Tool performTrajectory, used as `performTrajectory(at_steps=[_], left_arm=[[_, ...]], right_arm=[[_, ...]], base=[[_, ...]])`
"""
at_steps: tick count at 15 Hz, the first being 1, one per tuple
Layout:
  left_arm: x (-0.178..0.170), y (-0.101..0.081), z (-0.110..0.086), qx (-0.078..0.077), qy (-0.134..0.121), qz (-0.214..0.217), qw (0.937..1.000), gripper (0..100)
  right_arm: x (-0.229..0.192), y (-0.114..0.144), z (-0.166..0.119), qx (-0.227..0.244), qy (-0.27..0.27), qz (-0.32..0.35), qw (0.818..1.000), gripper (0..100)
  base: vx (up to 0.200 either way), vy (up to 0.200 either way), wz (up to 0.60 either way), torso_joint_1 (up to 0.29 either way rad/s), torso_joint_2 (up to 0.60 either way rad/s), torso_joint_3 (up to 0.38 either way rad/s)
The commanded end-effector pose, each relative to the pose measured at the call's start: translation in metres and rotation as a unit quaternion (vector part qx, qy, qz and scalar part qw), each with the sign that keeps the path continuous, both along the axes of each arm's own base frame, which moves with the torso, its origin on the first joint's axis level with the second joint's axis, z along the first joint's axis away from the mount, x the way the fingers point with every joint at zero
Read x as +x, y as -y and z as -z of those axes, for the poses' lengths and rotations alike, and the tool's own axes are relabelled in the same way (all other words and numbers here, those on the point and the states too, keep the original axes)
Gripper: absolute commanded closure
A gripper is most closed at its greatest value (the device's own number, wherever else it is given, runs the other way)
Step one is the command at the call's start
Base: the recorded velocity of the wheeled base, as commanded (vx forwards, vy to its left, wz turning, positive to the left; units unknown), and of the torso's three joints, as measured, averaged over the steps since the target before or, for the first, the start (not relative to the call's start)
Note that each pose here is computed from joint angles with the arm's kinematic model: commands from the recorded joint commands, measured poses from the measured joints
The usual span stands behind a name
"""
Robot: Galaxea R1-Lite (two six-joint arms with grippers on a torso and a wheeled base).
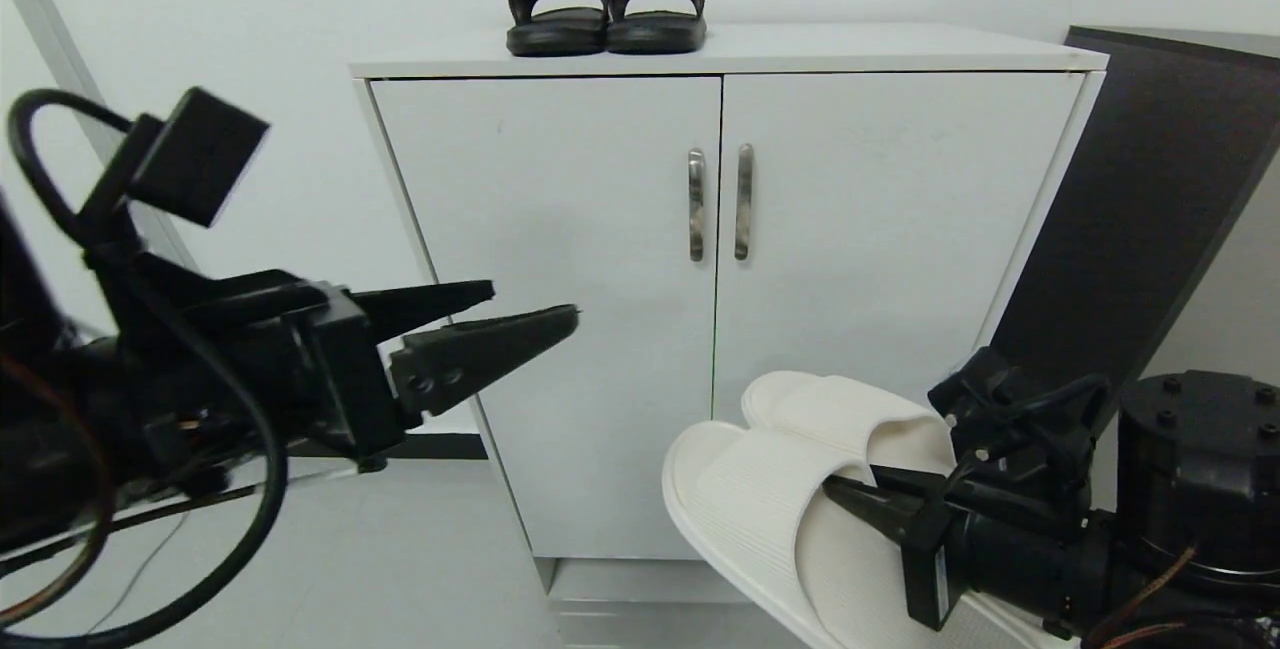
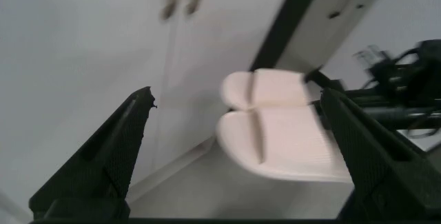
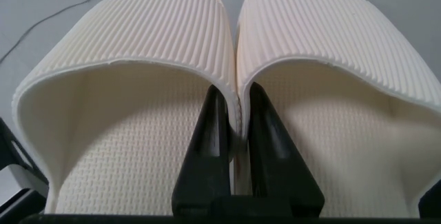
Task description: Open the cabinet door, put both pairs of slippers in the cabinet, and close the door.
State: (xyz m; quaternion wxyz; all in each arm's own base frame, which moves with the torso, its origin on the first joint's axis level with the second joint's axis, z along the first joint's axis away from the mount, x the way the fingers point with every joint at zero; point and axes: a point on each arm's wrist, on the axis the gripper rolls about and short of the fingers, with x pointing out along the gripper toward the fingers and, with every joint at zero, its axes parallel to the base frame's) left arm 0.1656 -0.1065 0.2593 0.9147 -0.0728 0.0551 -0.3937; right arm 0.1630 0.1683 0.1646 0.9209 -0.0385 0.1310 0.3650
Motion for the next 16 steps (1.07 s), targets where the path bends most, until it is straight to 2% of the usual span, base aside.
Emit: performTrajectory(at_steps=[1, 2, 4, 7, 10, 13, 16], left_arm=[[0.036, 0.045, 0.001, 0.009, -0.022, 0.041, 0.9989, 0], [0.045, 0.057, 0.0, 0.008, -0.023, 0.05, 0.9985, 0], [0.059, 0.078, -0.004, -0.005, -0.027, 0.067, 0.9974, 0], [0.07, 0.1, 0.001, -0.01, -0.042, 0.125, 0.9912, 0], [0.083, 0.111, -0.007, -0.043, -0.061, 0.157, 0.9849, 0], [0.101, 0.122, -0.011, -0.049, -0.05, 0.141, 0.9876, 0], [0.12, 0.124, -0.016, -0.058, -0.035, 0.1, 0.9927, 0]], right_arm=[[0.004, 0.003, 0.001, -0.001, -0.002, 0.009, 1.0, 100], [0.005, 0.003, 0.0, 0.0, -0.001, 0.011, 1.0, 100], [0.006, 0.005, 0.0, 0.0, -0.001, 0.014, 1.0, 100], [0.006, 0.006, 0.0, 0.002, -0.001, 0.015, 1.0, 100], [0.007, 0.007, 0.0, 0.002, 0.0, 0.018, 1.0, 100], [0.008, 0.007, 0.0, 0.002, -0.001, 0.019, 1.0, 100], [0.008, 0.008, 0.0, 0.001, -0.002, 0.021, 1.0, 100]], base=[[0.0, 0.0, 0.0, 0.0, 0.0, 0.0], [0.0, 0.0, 0.0, 0.0, 0.0, 0.0], [0.0, 0.0, 0.0, 0.0, 0.0, 0.0], [0.0, 0.0, 0.0, 0.0, 0.0, 0.0], [0.0, 0.0, 0.0, 0.0, 0.0, 0.0], [0.0, 0.0, 0.0, 0.0, 0.0, 0.0], [0.0, 0.0, 0.0, 0.0, 0.0, 0.0]])
